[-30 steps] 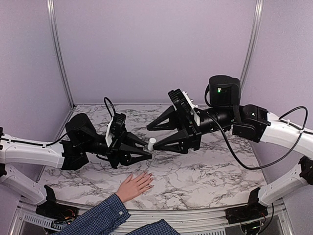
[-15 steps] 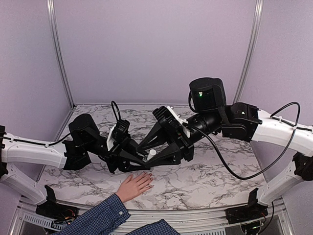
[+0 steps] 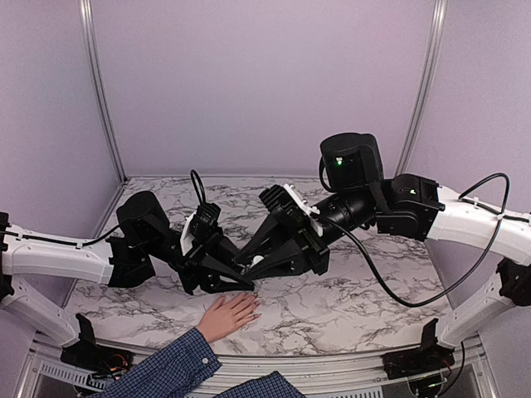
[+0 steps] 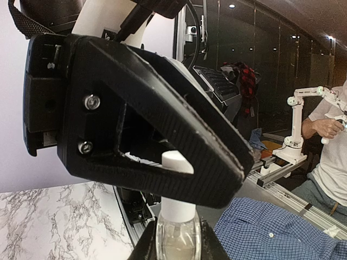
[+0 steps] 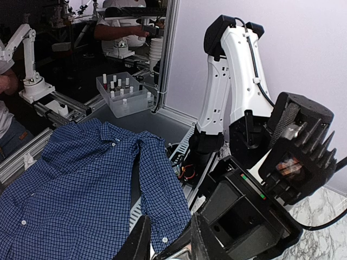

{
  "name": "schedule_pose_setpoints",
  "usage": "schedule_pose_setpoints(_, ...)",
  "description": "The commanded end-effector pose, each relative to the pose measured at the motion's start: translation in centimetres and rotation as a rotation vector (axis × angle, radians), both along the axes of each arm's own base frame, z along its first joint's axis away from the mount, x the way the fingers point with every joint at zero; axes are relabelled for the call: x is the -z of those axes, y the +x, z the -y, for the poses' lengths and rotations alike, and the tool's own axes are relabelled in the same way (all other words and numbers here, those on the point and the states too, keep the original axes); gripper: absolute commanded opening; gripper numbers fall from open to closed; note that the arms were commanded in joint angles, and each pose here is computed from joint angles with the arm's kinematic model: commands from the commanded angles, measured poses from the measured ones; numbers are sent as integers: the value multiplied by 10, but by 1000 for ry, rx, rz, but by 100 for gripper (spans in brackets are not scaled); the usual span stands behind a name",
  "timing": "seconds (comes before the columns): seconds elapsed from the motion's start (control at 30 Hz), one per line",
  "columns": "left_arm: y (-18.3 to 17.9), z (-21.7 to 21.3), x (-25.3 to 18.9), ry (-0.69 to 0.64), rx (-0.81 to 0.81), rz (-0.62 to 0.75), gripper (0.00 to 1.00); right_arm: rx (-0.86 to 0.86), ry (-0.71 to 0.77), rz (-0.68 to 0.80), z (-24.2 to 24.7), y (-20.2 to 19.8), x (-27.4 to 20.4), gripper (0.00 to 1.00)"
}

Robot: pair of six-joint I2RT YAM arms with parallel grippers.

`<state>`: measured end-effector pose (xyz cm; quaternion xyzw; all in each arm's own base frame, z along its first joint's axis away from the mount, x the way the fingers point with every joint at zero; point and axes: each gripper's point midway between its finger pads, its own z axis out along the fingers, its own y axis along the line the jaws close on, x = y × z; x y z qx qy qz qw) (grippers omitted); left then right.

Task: Paint the nails
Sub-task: Screw the nail polish bottle cap onto the nail polish bottle.

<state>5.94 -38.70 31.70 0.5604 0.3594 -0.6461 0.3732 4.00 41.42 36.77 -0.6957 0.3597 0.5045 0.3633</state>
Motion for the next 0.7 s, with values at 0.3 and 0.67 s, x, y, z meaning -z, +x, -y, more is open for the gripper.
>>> schedule_pose_setpoints(0.3, -2, 1, -16, -46, 6, 31, 0, 3, 10, 19, 1, -3, -4, 7)
schedule_pose_setpoints(0.67, 11, 0, -24, -91, -101, 61, 0, 57, -1, 19, -3, 6, 3, 1)
